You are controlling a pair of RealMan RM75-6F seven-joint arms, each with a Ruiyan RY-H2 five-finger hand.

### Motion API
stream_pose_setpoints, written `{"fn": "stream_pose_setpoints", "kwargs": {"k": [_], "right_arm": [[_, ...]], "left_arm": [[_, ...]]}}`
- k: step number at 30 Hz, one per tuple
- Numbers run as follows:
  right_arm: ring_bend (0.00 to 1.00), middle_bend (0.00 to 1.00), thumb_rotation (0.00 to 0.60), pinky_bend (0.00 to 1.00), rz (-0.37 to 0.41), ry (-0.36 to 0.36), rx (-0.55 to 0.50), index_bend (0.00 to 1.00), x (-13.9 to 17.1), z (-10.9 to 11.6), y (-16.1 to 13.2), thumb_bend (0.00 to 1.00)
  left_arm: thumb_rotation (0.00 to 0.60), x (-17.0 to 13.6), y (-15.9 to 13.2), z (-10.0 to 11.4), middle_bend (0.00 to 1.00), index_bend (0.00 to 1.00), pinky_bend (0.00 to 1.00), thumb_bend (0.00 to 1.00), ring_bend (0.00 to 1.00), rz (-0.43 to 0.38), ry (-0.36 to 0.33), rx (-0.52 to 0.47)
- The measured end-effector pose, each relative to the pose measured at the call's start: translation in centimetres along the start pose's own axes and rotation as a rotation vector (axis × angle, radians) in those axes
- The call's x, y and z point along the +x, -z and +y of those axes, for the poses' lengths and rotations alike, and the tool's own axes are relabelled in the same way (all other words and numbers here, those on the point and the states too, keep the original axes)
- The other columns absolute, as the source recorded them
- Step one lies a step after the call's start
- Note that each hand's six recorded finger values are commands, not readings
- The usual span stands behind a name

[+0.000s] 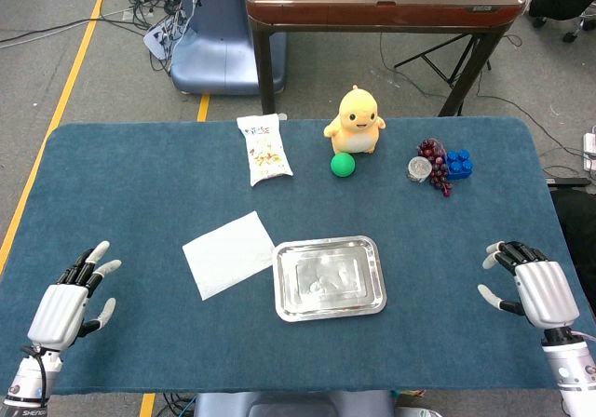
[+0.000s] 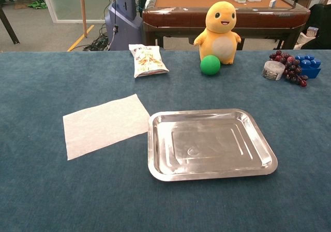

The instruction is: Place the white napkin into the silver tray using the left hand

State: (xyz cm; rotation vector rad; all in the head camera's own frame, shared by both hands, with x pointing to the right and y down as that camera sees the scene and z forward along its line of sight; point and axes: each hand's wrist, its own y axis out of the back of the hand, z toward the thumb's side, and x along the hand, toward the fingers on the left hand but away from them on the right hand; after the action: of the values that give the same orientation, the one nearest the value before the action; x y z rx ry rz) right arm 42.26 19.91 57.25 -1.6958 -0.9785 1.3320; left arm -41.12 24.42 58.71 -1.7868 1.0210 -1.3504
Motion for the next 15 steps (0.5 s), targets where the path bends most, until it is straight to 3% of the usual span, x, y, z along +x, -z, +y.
{"fn": "stream_pose_setpoints", "kwargs": {"k": [4,10,15], "right_arm": [[0.27,0.35,0.6,0.38,0.006,0.003,-0.002,0.49,0.1,0.1,-0.1,0.21],[0.27,0.35,0.6,0.38,0.022,0.018,-0.012,0.49,0.4,0.6,-0.5,0.21],[0.27,0.35,0.6,0.38,0.028,0.013,-0.012,0.49,0.1,0.5,-0.6,0.21]], "left_arm": [[0.6,0.5,-0.5,-0.4,0.05,0.22,0.17,0.35,0.0,-0.031,0.013,-0.002],[0.6,2.1,-1.3,-1.0,0.03,0.23,0.17,0.14,0.0,-0.109,0.043,0.029],[0.6,3.4,-2.1,-1.2,0.02,0.23,0.17,0.1,0.0,-0.17,0.038,0.053]]}}
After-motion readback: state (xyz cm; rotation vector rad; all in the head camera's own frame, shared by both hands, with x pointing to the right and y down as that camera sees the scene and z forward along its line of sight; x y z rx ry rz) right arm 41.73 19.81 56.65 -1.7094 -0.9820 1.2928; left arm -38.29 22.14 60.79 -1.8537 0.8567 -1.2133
